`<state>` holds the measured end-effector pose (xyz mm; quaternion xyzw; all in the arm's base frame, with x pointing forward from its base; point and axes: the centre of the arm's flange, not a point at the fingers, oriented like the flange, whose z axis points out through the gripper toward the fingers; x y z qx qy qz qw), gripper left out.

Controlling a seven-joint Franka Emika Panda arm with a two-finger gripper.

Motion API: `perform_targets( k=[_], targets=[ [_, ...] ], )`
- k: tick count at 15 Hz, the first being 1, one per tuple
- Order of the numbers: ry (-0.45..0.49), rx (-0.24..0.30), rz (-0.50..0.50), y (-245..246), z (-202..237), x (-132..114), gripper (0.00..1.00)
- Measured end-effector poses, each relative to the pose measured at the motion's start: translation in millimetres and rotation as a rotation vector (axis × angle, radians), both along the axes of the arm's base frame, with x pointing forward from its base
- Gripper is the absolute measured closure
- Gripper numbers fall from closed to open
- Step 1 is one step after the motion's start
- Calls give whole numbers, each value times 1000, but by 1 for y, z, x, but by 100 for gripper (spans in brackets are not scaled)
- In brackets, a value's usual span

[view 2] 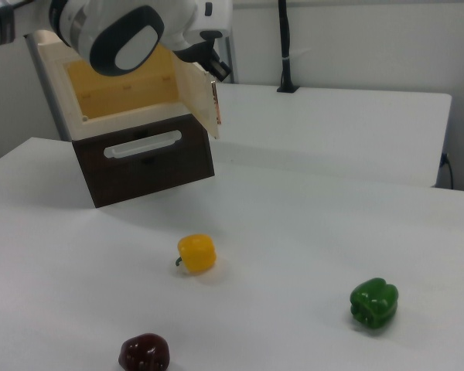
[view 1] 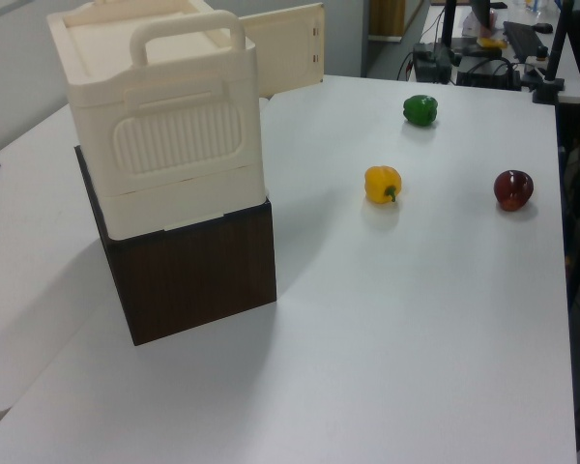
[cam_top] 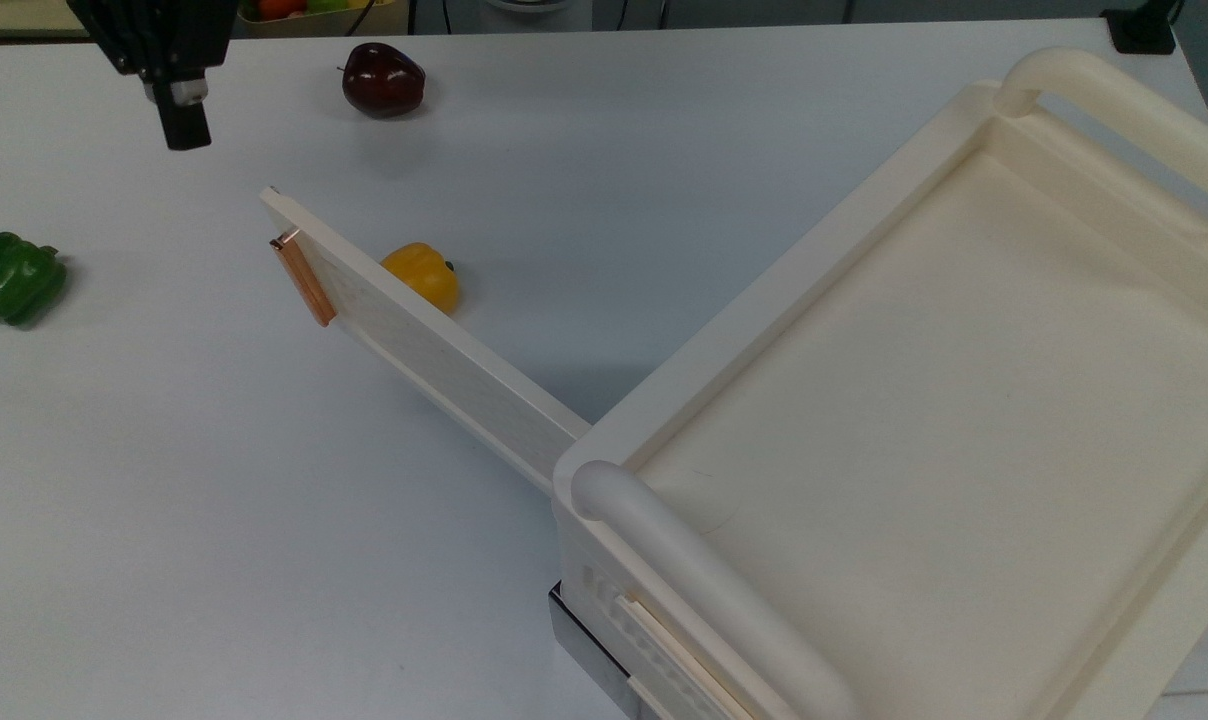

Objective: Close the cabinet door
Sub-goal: 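Move the gripper down beside the open door's outer edge, then push the open cream door with the gripper, swinging it shut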

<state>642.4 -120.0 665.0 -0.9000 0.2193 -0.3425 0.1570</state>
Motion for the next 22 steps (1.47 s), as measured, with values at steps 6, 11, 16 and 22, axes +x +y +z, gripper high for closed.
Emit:
perform_targets(
  k=[6, 11, 16, 22],
  targets=[
    [-128, 93, -153, -4, -8, 18, 99],
    [-163, 177, -266, 1, -18, 33, 99],
    [-171, 280, -278, 8, -21, 36, 99],
    [-170, 355, -266, 27, -25, 41, 99]
  ],
)
